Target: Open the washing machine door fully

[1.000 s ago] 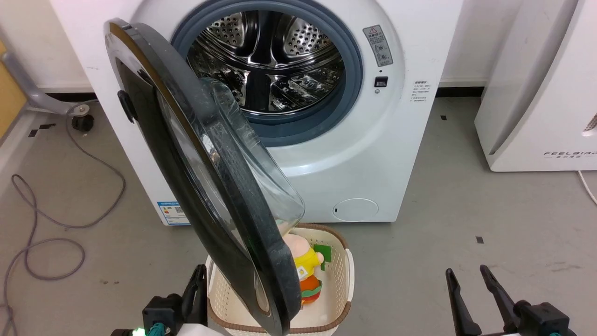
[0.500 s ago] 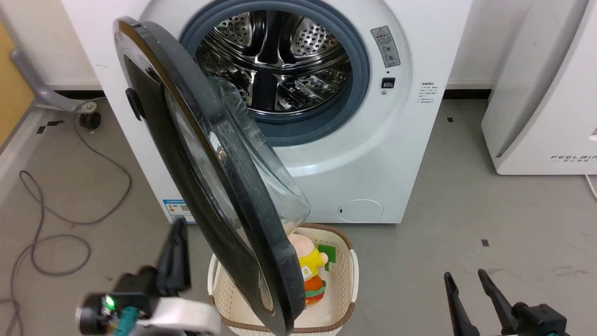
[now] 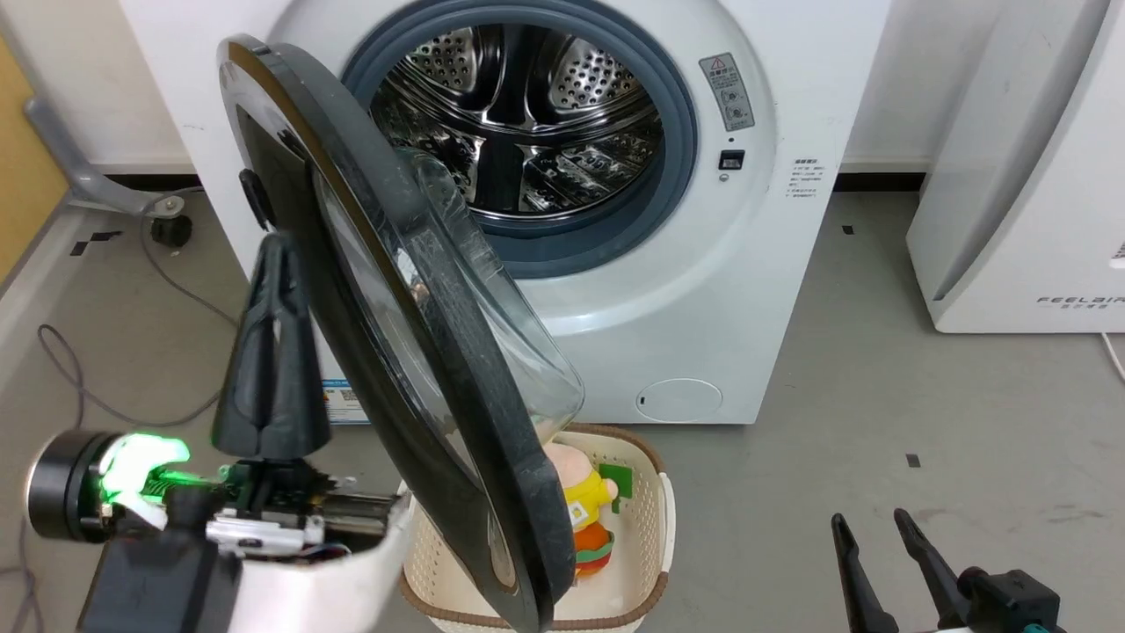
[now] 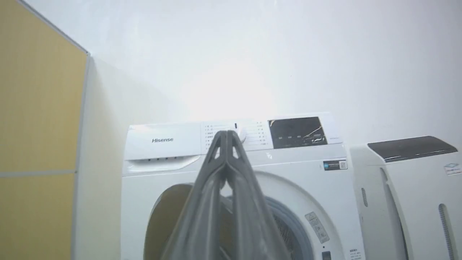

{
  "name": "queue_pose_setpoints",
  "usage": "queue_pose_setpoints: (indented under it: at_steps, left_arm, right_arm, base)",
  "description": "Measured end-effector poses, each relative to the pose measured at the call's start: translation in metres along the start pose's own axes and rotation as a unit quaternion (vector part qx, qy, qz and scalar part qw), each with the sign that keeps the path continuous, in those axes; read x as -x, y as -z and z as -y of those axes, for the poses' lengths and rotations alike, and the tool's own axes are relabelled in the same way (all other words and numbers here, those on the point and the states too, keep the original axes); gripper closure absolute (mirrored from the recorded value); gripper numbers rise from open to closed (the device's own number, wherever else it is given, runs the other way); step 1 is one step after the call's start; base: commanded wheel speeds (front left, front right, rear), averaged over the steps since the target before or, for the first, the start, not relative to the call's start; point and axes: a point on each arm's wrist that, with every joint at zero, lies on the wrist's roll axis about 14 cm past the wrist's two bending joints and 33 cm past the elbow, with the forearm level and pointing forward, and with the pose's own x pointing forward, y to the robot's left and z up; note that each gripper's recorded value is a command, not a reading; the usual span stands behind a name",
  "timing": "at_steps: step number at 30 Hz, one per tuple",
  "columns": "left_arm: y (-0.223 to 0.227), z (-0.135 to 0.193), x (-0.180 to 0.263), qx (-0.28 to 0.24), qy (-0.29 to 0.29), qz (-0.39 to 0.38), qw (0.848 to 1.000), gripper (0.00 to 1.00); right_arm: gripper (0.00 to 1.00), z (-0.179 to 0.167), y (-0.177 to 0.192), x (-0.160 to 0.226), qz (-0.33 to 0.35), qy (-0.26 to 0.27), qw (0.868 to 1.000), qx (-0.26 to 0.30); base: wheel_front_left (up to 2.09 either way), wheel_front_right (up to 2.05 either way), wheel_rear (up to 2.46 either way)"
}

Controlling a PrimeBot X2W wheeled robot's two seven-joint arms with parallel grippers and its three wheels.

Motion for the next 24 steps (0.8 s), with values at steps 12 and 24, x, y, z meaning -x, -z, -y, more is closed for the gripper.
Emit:
queue_pose_setpoints:
  at_steps: [12, 24]
  left_arm:
    - [-0.050, 0.093, 0.003, 0.142, 0.148, 0.066, 0.976, 1.00]
    - [0.003, 0.191, 0.094, 0.268, 0.298, -0.142, 0.905, 1.00]
  right_arm:
    - [0.00, 0.005, 0.001, 0.002, -0.002, 0.009, 1.000, -0.005]
    - [0.00, 0.005, 0.000, 0.001, -0.003, 0.009, 1.000, -0.004]
  base:
    - [0.00, 0.00, 0.00]
    - [0.00, 0.00, 0.00]
